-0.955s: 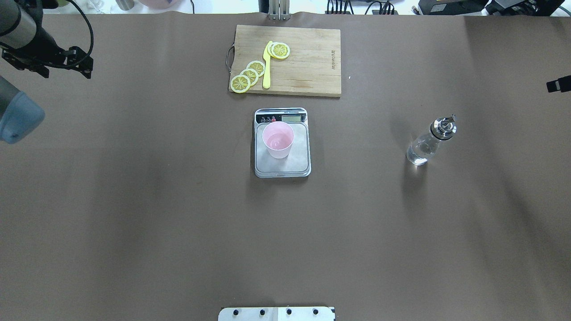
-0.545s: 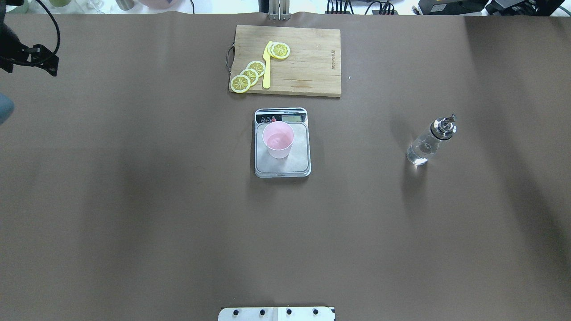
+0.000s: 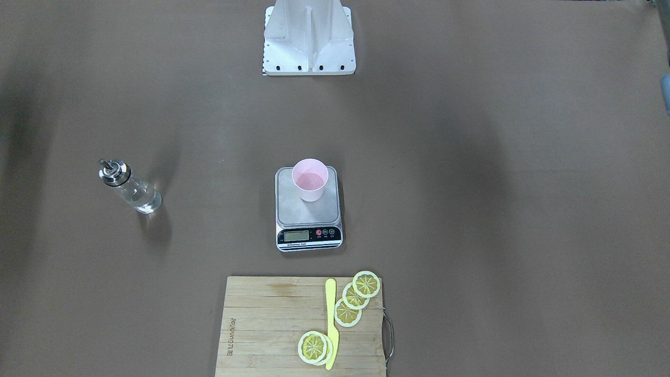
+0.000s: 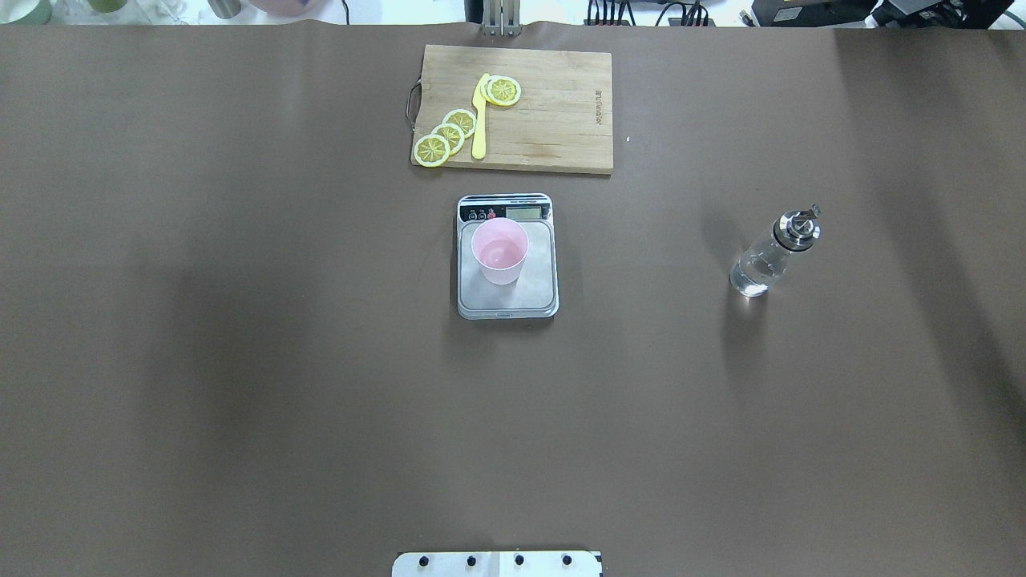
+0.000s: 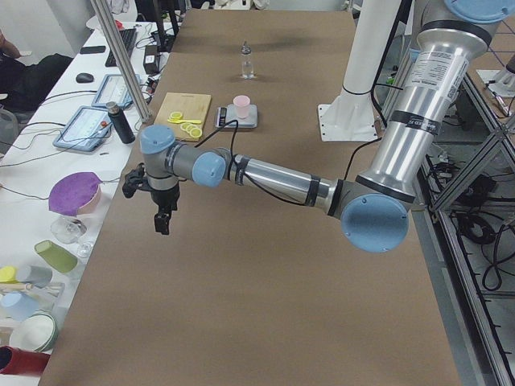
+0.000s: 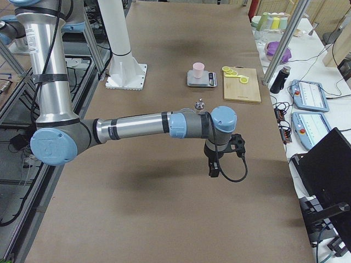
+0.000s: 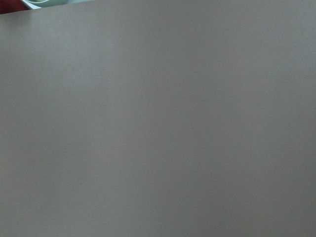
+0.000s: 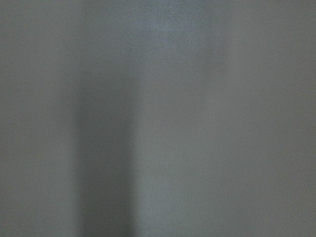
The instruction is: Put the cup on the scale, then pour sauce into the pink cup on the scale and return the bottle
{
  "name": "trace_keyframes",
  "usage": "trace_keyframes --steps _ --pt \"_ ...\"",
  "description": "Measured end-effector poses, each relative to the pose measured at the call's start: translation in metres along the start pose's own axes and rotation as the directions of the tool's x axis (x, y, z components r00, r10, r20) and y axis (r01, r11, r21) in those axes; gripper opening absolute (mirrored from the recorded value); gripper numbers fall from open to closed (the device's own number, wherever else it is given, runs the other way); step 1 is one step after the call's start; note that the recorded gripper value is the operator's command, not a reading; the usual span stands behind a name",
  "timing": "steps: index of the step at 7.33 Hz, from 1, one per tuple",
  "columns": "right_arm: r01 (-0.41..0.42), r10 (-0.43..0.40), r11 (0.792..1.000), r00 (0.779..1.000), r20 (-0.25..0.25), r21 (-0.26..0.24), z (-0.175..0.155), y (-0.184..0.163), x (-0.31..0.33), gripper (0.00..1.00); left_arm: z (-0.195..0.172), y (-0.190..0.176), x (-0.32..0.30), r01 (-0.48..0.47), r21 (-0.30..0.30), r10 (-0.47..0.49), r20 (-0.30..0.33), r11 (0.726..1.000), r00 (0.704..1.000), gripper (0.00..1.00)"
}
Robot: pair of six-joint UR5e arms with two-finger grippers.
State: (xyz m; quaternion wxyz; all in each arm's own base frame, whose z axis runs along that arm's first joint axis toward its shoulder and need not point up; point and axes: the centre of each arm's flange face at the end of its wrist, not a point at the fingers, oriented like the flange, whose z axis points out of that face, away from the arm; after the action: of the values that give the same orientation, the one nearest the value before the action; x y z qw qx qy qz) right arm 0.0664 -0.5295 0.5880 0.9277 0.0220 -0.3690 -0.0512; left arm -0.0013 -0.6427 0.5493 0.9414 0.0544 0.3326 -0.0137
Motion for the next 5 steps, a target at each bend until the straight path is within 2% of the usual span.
trace_keyframes --steps 1,3,5 --pt "0.001 -0.001 1.0 1.0 0.009 -0.006 -0.005 0.005 0.011 1.0 0.001 0.007 -0.041 0.014 -0.018 -0.015 -0.031 1.0 0.999 0.98" --pt "-0.014 0.014 1.0 0.999 0.046 -0.004 -0.007 0.01 0.017 1.0 0.005 0.045 -0.103 0.015 -0.035 -0.018 -0.089 0.999 0.996 0.98" --pt "-0.028 0.029 1.0 0.998 0.06 -0.014 0.0 0.015 0.022 1.0 0.006 0.063 -0.113 0.012 -0.036 -0.017 -0.123 0.999 0.992 0.98"
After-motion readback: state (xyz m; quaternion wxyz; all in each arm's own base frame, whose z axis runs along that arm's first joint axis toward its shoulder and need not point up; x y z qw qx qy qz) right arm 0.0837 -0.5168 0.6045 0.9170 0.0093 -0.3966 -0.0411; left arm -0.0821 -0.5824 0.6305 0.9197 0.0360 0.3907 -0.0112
